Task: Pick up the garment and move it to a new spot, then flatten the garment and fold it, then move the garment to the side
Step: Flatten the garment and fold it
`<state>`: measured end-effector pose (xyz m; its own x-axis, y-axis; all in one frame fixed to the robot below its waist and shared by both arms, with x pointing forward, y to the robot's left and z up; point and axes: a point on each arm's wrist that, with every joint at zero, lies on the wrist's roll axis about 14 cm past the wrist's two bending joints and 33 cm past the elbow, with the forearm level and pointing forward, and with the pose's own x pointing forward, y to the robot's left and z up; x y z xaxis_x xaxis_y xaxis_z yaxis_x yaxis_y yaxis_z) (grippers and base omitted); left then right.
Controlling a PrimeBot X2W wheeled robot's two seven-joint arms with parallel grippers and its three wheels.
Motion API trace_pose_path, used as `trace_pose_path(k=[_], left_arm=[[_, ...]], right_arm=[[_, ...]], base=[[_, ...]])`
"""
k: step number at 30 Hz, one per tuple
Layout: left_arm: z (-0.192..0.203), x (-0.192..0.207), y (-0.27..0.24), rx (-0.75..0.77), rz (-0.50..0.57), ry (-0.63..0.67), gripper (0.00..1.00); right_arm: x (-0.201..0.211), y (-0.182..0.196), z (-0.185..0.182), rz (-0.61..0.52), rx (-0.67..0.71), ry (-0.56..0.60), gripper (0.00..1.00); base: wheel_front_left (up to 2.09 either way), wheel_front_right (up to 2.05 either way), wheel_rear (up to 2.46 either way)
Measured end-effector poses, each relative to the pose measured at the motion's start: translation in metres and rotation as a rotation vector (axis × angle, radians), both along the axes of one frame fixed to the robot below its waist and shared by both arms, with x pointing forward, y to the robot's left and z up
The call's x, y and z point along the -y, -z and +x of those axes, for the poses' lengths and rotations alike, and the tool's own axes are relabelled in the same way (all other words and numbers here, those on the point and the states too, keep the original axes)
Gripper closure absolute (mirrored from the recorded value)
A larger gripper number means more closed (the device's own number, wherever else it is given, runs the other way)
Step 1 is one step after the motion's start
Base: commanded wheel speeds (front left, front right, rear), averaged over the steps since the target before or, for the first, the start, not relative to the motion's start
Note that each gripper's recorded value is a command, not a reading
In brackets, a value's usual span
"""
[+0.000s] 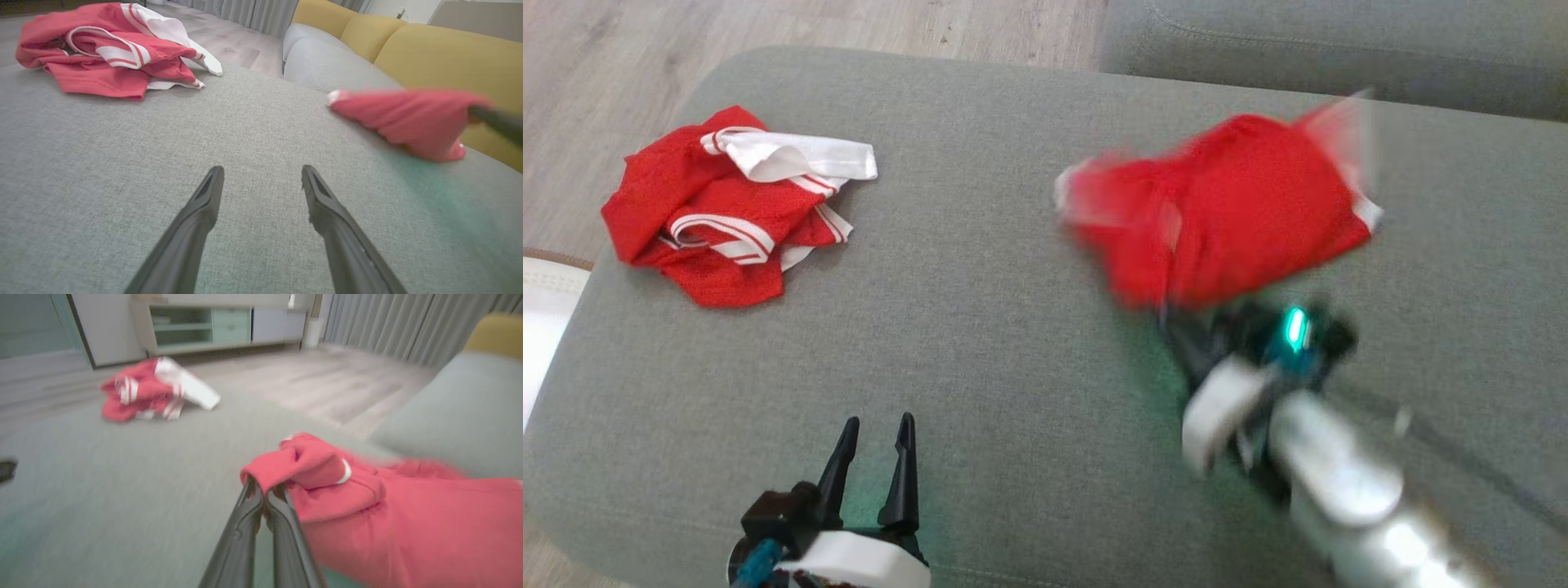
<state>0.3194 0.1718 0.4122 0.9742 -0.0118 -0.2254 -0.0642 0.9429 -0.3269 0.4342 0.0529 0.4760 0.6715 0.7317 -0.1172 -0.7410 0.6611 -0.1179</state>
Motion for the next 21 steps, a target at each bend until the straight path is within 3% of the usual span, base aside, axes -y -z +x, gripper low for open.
trace_pose_path(k=[1,2,3,6,15,21], left_arm=[[0.000,0.000,0.000,-0.002,-0.003,-0.001,0.00],[0.001,0.001,0.001,-0.003,-0.006,0.000,0.00],[0.001,0.002,0.001,-0.004,-0.007,0.005,0.00],[0.005,0.007,0.002,-0.007,-0.008,0.024,0.00],[0.017,0.023,0.000,0.005,-0.012,0.080,0.00],[0.016,0.020,0.001,0.000,-0.010,0.069,0.00]], right_arm=[[0.002,0.027,-0.017,-0.037,-0.069,-0.017,0.60],[0.006,0.048,-0.033,-0.059,-0.129,-0.021,0.08],[0.011,0.065,-0.045,-0.075,-0.179,-0.020,0.00],[0.023,0.081,-0.057,-0.062,-0.253,0.016,0.00],[0.070,0.045,-0.010,0.032,-0.178,0.194,0.00],[0.066,0.032,0.010,0.093,-0.175,0.226,0.00]], base=[[0.00,0.00,0.00],[0.00,0.00,0.00],[0.00,0.00,0.00],[0.00,0.00,0.00],[0.00,0.00,0.00],[0.00,0.00,0.00]])
